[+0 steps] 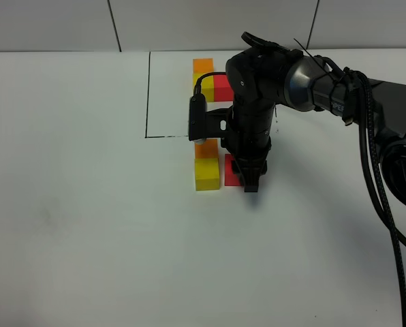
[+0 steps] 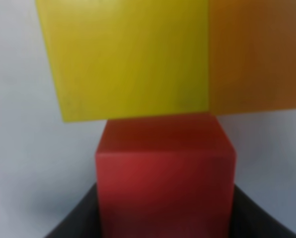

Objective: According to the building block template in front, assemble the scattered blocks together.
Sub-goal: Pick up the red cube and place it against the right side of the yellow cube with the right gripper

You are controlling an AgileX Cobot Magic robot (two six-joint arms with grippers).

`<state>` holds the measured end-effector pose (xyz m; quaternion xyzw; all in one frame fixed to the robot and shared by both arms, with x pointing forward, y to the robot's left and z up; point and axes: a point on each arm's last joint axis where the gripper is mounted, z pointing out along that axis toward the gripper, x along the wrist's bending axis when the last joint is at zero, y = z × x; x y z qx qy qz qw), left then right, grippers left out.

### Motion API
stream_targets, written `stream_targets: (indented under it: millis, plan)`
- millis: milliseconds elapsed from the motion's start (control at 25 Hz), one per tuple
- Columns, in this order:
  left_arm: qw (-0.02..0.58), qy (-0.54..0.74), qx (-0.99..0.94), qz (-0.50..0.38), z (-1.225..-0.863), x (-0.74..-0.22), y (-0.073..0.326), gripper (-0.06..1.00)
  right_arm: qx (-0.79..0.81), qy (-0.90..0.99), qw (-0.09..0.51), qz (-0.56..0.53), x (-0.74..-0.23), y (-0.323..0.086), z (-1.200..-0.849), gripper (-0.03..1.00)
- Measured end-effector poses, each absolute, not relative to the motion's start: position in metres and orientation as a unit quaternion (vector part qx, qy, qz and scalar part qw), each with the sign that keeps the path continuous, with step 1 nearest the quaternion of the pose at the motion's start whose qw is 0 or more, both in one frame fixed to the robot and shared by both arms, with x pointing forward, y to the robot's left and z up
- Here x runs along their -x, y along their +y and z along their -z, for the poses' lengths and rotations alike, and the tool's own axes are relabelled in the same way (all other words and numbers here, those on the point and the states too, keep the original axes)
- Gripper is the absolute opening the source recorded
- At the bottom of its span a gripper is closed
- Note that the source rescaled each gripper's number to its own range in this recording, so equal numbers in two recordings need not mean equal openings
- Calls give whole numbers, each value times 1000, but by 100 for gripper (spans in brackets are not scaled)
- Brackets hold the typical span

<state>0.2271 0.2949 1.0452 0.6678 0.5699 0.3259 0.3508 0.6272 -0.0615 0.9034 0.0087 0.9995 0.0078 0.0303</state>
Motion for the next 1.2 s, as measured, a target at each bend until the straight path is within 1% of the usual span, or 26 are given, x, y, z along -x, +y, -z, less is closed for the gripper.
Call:
stream_targets:
  millis: [1200]
  plan:
    - [350, 569, -669, -327, -1045, -227, 295, 70, 5, 1000, 16, -4, -625, -59, -900, 1]
